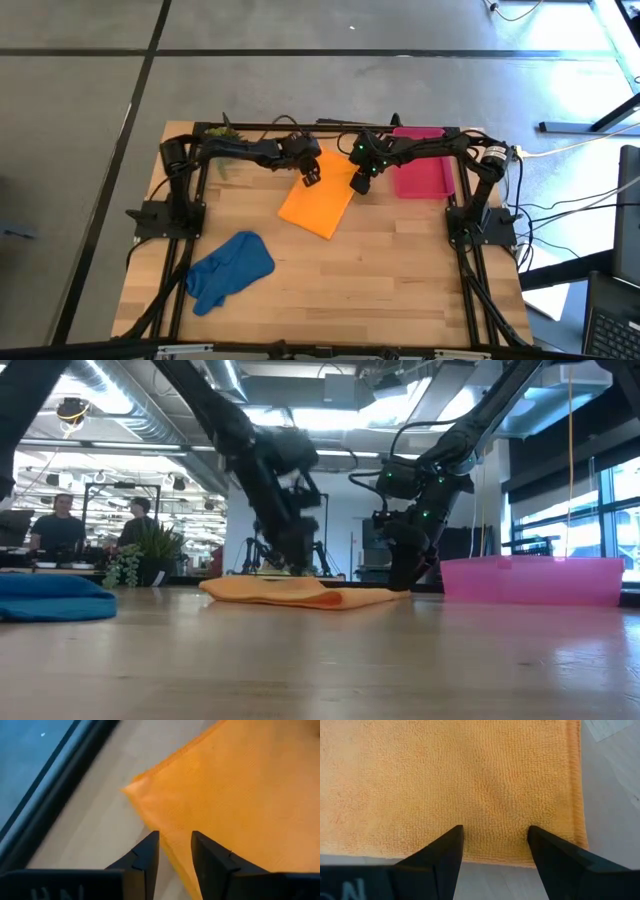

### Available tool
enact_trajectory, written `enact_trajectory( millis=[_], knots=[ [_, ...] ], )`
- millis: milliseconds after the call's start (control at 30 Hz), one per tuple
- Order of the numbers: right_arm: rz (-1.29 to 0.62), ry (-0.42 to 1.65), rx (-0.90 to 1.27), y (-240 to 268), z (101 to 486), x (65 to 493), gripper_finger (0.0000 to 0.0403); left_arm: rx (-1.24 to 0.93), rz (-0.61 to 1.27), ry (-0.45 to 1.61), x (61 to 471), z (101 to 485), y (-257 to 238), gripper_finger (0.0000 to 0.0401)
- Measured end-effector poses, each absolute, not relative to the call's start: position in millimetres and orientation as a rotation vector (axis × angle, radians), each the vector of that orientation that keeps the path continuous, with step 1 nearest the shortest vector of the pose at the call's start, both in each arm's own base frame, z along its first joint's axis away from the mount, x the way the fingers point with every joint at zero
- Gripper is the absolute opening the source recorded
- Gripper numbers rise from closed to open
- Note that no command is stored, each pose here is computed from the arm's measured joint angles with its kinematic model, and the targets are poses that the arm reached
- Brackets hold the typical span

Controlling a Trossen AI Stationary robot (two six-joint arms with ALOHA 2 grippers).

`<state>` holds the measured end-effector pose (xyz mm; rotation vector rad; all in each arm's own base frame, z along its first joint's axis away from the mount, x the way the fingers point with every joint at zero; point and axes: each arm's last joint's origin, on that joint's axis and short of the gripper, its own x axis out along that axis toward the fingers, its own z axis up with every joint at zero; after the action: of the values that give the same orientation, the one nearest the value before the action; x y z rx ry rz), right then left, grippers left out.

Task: Roll microfiber towels into tight, uniform cylinder then place into a basket
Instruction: Fold the orange microfiber towel

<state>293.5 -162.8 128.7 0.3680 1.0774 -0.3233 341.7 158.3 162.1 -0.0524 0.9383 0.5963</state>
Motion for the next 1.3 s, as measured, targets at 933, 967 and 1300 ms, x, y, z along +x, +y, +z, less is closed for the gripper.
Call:
enact_trajectory(
  millis=[933,967,1300],
  knots=[
    [0.035,0.917,0.11,-80,169,327,0.0227,-0.223,0.567,1.039,295,240,78,0.0105],
    [0.036,0.937,0.123,-77,164,328,0.0227,-0.224,0.562,1.037,296,240,75,0.0105],
    [0.033,1.036,0.186,-70,131,335,0.0227,-0.222,0.517,1.03,301,240,50,0.0105]
  ],
)
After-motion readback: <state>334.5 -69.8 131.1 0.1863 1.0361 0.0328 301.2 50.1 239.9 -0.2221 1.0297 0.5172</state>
